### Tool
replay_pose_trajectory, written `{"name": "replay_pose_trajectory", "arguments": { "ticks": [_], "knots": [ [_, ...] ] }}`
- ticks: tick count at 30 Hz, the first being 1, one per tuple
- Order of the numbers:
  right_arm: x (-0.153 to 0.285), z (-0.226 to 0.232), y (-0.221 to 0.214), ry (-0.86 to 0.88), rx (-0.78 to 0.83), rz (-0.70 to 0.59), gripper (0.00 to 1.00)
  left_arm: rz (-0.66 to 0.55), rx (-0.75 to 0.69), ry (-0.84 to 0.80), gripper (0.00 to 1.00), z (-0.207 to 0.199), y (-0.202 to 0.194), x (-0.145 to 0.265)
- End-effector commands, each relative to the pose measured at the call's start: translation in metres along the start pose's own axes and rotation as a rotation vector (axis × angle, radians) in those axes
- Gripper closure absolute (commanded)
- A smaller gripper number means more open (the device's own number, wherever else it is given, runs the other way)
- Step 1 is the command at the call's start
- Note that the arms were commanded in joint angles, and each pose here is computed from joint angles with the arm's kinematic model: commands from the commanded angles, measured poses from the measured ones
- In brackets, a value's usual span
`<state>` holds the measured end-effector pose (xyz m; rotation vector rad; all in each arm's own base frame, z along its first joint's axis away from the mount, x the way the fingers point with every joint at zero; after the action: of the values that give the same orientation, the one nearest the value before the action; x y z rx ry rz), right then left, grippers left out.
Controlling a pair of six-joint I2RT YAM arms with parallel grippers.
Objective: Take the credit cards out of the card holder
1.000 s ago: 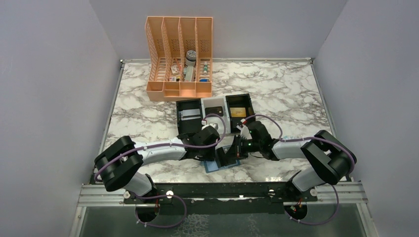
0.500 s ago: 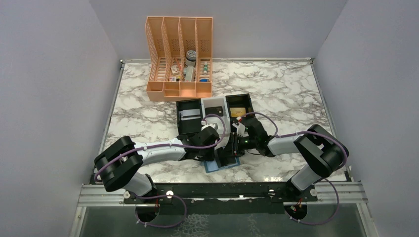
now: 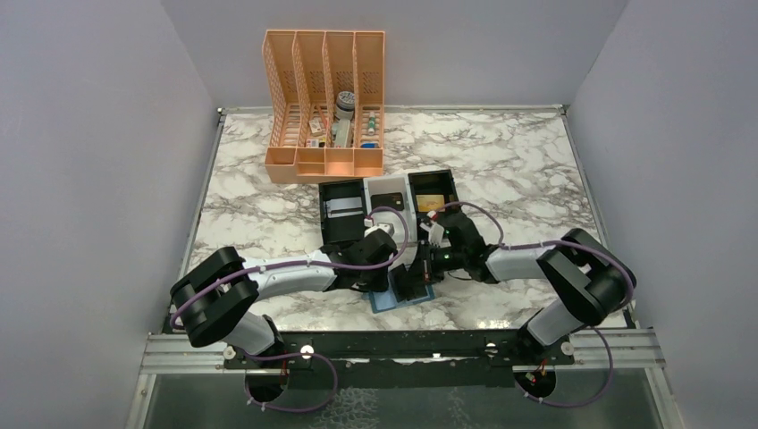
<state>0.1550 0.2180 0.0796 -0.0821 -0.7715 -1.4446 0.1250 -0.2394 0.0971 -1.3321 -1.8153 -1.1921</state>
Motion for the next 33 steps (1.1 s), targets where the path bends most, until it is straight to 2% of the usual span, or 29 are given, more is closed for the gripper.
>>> {"name": "replay_pose_trajectory", "arguments": {
  "ticks": [1, 8, 11, 15, 18, 21, 25, 29, 33],
  "knots": [
    [0.016, 0.004, 0.007, -0.096, 0.07, -0.062, 0.99, 0.049, -0.046, 0.188, 0.89, 0.034, -0.016, -0.006],
    [0.042, 0.016, 0.017, -0.205, 0.175, -0.155, 0.99, 0.03, -0.056, 0.177, 0.89, 0.03, -0.012, -0.001],
    [0.053, 0.026, 0.024, -0.205, 0.249, -0.227, 0.99, -0.002, -0.06, 0.133, 0.84, 0.018, -0.004, 0.008],
    [0.063, 0.034, 0.029, -0.199, 0.351, -0.316, 0.99, -0.091, -0.078, 0.124, 0.68, 0.005, 0.014, 0.029],
    [0.07, 0.04, 0.031, -0.18, 0.427, -0.382, 0.99, -0.17, -0.105, 0.138, 0.62, 0.0, 0.028, 0.049],
    [0.077, 0.048, 0.035, -0.158, 0.51, -0.449, 0.99, -0.233, -0.116, 0.188, 0.51, 0.004, 0.04, 0.065],
    [0.087, 0.056, 0.043, -0.162, 0.616, -0.535, 0.99, -0.295, -0.096, 0.227, 0.36, 0.016, 0.056, 0.088],
    [0.091, 0.057, 0.054, -0.211, 0.707, -0.576, 0.99, -0.348, -0.044, 0.235, 0.3, 0.035, 0.076, 0.11],
    [0.09, 0.057, 0.069, -0.264, 0.787, -0.585, 0.99, -0.422, -0.002, 0.279, 0.09, 0.058, 0.094, 0.13]
  ]
}}
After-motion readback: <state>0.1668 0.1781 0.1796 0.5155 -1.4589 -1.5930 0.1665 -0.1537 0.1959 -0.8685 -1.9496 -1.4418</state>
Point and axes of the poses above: each gripper's point midway between its finger pads, its own x axis back along the fingers, its own z axis along the line the jaws close on, y = z × x, the point moved 9 cm from there along x, back along the fingers, and after that the axes turned 13 degrees about x, right-handed, at the moved point
